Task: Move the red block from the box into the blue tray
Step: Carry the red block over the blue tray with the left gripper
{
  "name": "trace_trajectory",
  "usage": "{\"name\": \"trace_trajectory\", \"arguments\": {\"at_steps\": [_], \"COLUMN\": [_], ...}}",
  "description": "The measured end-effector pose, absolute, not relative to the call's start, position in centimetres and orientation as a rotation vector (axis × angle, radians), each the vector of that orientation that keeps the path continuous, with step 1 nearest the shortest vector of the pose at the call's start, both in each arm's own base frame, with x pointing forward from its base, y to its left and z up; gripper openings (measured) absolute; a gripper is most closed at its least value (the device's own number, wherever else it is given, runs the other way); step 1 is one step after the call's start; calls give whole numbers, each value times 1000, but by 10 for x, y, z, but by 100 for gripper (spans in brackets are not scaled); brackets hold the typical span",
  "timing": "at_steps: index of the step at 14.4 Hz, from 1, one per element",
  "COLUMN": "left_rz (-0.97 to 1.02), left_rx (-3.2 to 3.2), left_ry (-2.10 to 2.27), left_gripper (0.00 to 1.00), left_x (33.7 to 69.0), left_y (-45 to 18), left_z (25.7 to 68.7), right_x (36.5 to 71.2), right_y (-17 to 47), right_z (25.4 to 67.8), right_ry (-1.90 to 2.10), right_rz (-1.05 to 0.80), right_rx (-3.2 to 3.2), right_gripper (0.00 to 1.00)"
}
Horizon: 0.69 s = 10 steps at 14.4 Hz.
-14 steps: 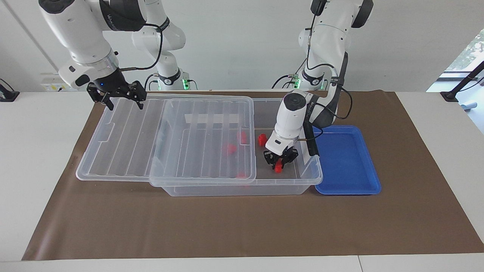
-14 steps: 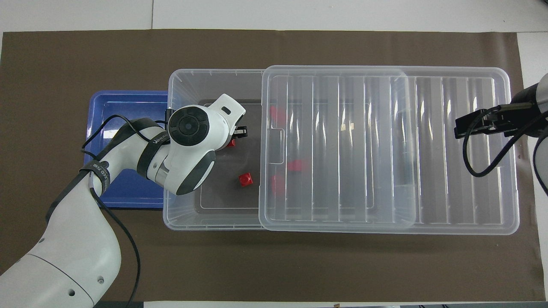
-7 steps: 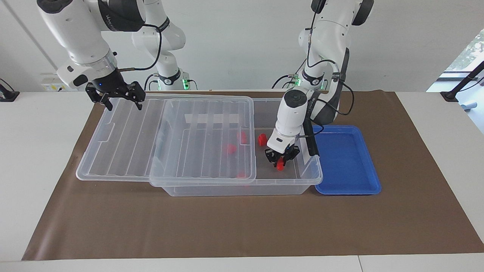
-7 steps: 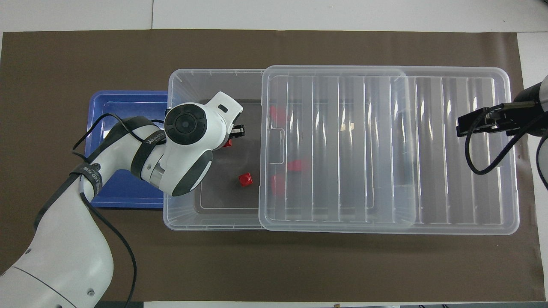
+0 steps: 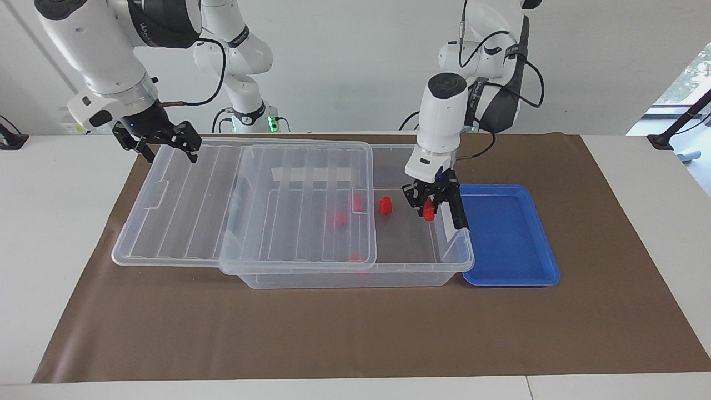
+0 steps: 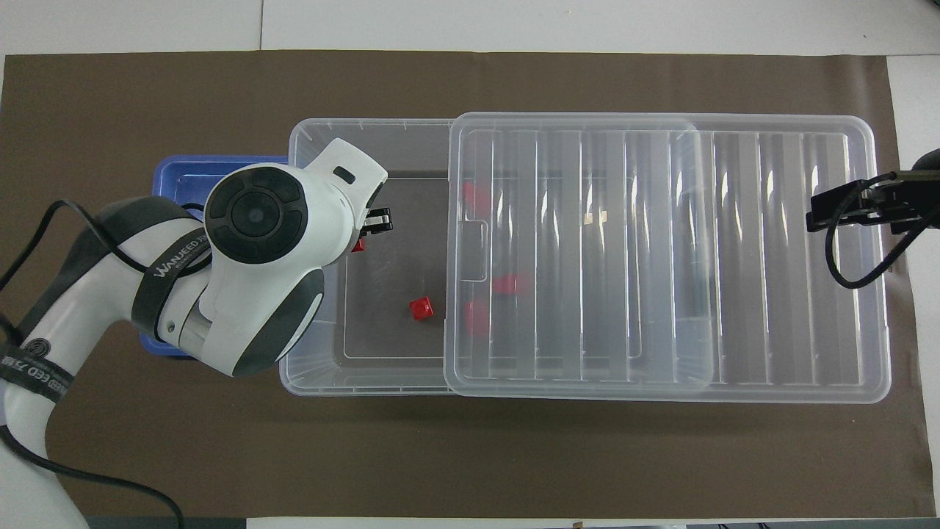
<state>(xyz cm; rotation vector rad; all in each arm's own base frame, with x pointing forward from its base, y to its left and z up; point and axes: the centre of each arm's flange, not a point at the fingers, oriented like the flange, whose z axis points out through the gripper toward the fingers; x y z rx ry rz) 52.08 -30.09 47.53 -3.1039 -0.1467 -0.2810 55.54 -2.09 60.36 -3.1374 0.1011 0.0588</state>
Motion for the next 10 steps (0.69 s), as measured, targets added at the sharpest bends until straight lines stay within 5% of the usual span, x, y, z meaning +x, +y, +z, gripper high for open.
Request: {"name": "trace_trajectory", "arguments": {"at_steps": [4,10], "left_rz": [-289,-160], "left_rx": [-3102,-3141], "left_ry": [-162,22], "left_gripper": [34,34], "left_x": [535,569], "left_y": [-249,-131], "left_z": [506,479], "right_x": [552,549], "right_y": [-56,-79], "right_z": [603,600], "right_ry": [136,107], "right_rz": [68,75], "right_rx": [-3134,-3132], "right_gripper": [100,100]}}
